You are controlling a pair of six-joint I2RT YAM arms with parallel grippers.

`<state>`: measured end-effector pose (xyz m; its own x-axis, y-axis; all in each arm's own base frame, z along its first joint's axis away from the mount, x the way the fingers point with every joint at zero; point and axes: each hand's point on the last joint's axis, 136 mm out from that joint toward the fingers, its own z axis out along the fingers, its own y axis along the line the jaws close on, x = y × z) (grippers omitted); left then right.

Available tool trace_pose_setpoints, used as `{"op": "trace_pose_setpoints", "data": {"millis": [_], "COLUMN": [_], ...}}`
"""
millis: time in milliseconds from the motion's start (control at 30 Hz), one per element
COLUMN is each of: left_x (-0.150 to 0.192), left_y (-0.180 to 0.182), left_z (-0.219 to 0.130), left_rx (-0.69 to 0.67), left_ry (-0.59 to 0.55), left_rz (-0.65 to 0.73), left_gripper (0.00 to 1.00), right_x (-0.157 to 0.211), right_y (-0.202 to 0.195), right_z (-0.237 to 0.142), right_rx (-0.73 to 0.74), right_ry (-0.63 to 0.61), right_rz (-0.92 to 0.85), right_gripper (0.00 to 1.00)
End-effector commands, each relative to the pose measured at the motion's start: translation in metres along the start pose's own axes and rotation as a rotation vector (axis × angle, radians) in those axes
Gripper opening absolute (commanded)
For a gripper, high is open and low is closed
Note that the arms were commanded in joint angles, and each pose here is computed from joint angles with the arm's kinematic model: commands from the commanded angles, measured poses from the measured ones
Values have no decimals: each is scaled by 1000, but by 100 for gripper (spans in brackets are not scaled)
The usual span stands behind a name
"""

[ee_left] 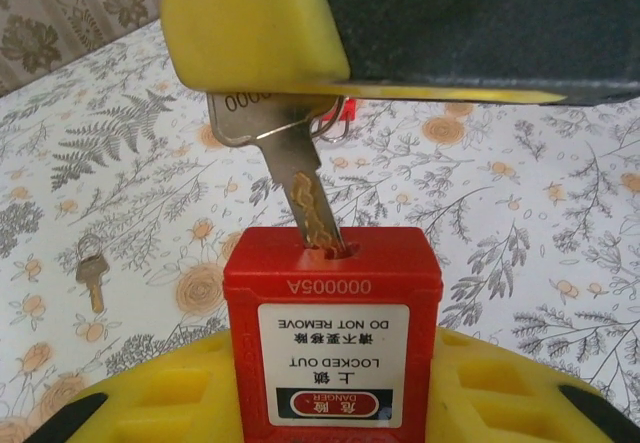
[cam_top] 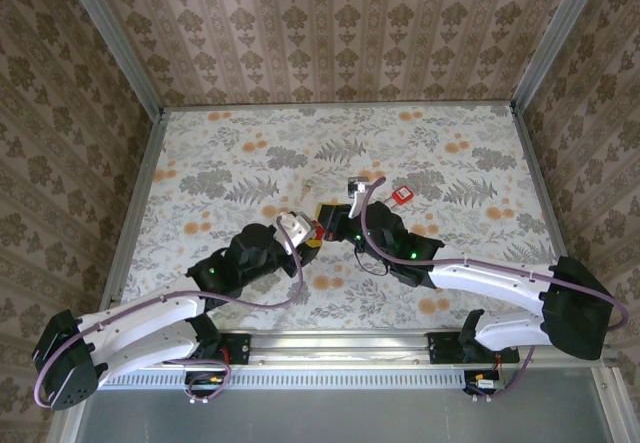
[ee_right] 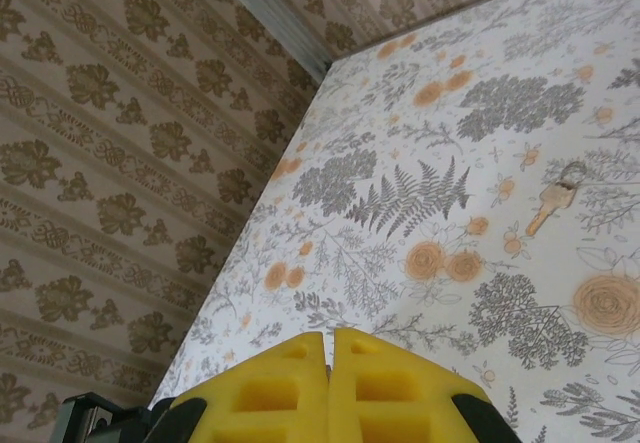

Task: Unlock with the key

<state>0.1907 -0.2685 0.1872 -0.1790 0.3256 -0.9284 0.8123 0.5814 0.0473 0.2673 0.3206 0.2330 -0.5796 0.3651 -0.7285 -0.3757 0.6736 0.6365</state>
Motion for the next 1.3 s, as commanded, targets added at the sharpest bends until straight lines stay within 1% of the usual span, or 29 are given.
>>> {"op": "trace_pose_setpoints", "data": {"millis": [0,133,300,567,767,867,1000,1067,1100,1167,1267], "left_x": [-140,-142,-137,-142,-144,-146,-145,-145,-145,-146,-147], "left_y": [23,27,30,26,23,22,25,27,27,25,24], "left_z": [-48,-47,-38,-36,-35,-37,-45,-50,-52,-52,-49], "left_rx": [-98,-120,-137,-107,-90,-86,-110,-115,-112,-102,-96], "left_ry": [-522,-522,-489,-503,-504,-515,-515,-522,-526,-529,-532], "left_rz": [-51,-58,-63,-58,-43,-42,-30,-31,-32,-30,-28], "left_gripper": [4,3,2,1,1,1,0,0,0,0,0], "right_x": [92,92,90,112,117,119,114,114,116,122,126], "right_y": [-34,-32,-27,-11,5,-1,-28,-31,-25,-14,-10], "right_z": [-16,-20,-25,-18,-20,-22,-29,-30,-28,-23,-20], "right_rx": [126,153,168,83,24,46,161,146,119,82,84], "right_ry": [305,268,239,301,311,321,314,311,315,340,343], "right_rz": [-69,-88,-124,-157,-207,-207,-200,-156,-141,-153,-159], "right_gripper": [0,0,0,0,0,0,0,0,0,0,0]}}
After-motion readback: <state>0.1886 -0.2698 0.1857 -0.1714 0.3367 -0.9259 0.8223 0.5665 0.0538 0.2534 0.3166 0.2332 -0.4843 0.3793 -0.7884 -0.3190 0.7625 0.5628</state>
